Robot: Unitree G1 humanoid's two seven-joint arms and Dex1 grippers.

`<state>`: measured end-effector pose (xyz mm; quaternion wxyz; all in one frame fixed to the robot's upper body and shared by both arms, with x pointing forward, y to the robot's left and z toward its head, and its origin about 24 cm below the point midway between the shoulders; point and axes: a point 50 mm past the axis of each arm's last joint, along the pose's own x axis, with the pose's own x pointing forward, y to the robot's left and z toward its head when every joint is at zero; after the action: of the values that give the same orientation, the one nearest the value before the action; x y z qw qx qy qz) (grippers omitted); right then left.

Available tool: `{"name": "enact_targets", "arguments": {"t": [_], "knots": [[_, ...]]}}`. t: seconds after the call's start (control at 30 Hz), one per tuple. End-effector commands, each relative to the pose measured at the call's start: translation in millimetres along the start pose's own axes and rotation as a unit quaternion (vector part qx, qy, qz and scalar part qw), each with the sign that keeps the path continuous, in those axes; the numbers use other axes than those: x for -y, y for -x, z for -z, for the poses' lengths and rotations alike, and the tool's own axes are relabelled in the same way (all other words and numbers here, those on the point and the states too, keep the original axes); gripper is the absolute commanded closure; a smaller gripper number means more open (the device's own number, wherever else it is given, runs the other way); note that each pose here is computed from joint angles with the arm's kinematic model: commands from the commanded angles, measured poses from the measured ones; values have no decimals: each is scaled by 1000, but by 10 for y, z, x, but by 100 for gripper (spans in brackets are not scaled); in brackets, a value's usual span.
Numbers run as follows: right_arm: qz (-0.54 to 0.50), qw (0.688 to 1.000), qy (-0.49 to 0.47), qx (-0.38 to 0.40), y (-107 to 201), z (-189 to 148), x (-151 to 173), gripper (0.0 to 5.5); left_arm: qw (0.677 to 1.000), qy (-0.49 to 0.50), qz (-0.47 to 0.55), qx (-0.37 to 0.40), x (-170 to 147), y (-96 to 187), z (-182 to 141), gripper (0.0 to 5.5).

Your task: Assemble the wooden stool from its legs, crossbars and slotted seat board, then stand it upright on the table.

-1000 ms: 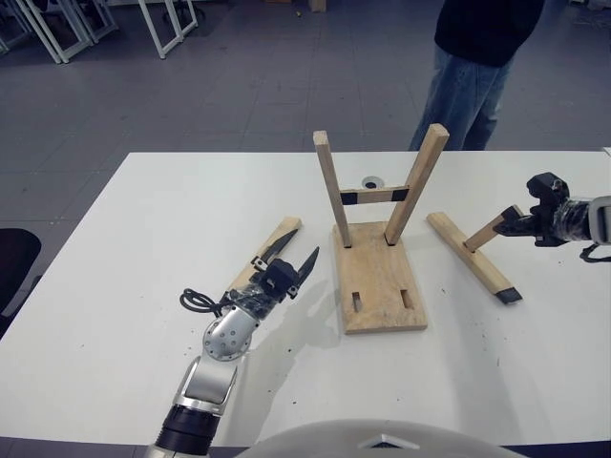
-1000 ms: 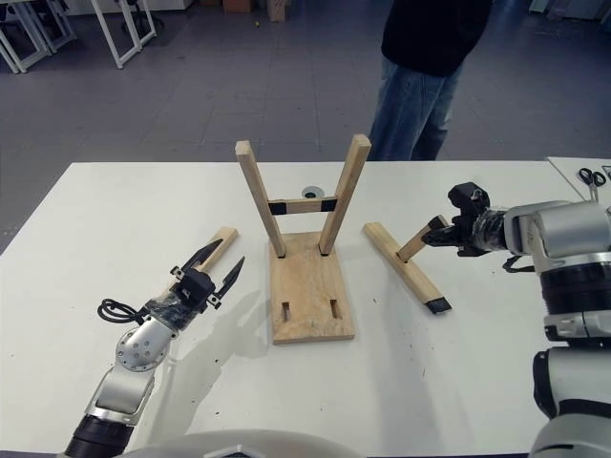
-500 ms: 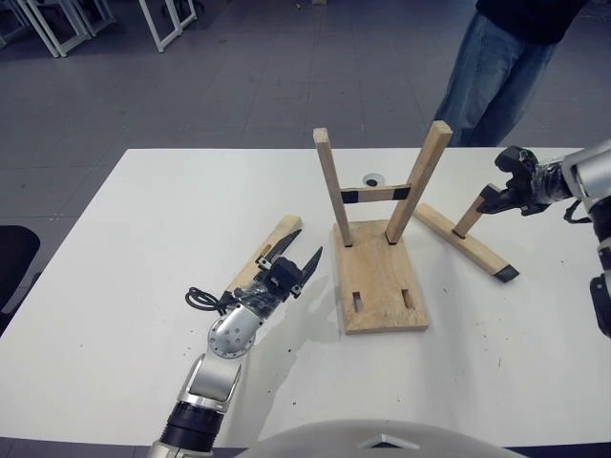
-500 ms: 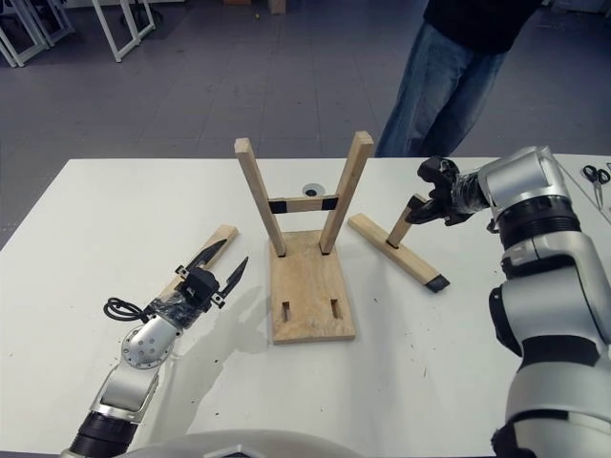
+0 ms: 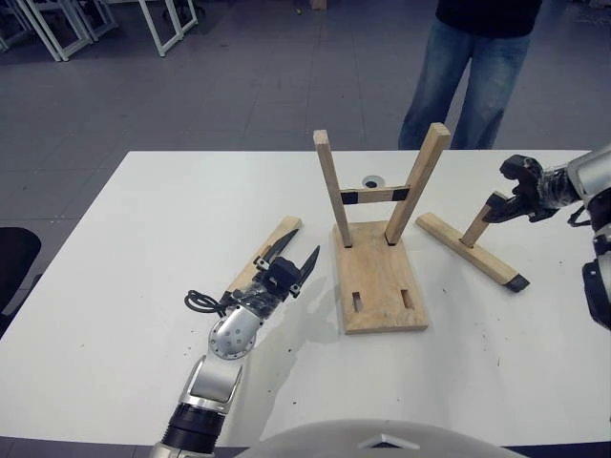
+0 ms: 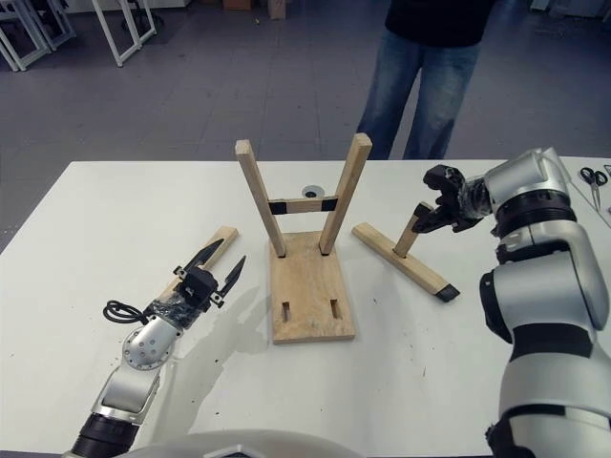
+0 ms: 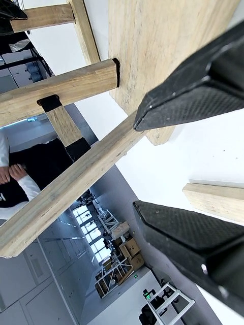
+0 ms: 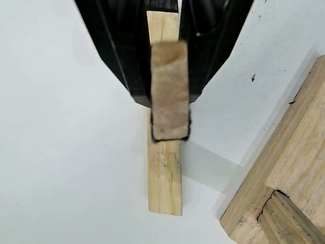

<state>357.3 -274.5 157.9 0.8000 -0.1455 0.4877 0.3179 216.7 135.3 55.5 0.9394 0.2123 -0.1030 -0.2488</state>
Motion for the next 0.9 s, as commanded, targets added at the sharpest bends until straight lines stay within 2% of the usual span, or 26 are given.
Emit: {"name": "enact_targets", "arguments": {"t": [0.03,0.1,0.23,0.33,0.43,0.5,0.63,0.7,0.8,0.9], "knots": [[11,998,32,45,148,-226,-50,401,1000,-2,-1,-9,-20,10,30,297],[35,996,53,58,249,-263,-32,361,1000,-2,-1,-10,-26,12,36,297],[65,981,57,171,668,-530,-103,361,1000,-3,-3,-15,-52,42,60,297],[89,940,27,329,799,-776,-228,361,1000,1,2,-16,-27,55,60,297],[148,888,-70,430,569,-615,-233,361,1000,1,11,-16,-43,54,63,297],[170,877,-118,434,374,-388,-242,361,1000,-2,19,-16,-66,46,66,297],[189,910,-175,326,-275,360,-291,361,999,-5,27,-18,-103,53,80,297],[180,925,-180,280,-503,573,-339,361,999,-2,32,-18,-82,41,84,297],[197,922,-184,279,-497,619,-285,361,999,-3,35,-17,-100,29,89,297],[212,902,-171,334,-279,392,-207,361,999,-2,30,-19,-111,50,96,297]]}}
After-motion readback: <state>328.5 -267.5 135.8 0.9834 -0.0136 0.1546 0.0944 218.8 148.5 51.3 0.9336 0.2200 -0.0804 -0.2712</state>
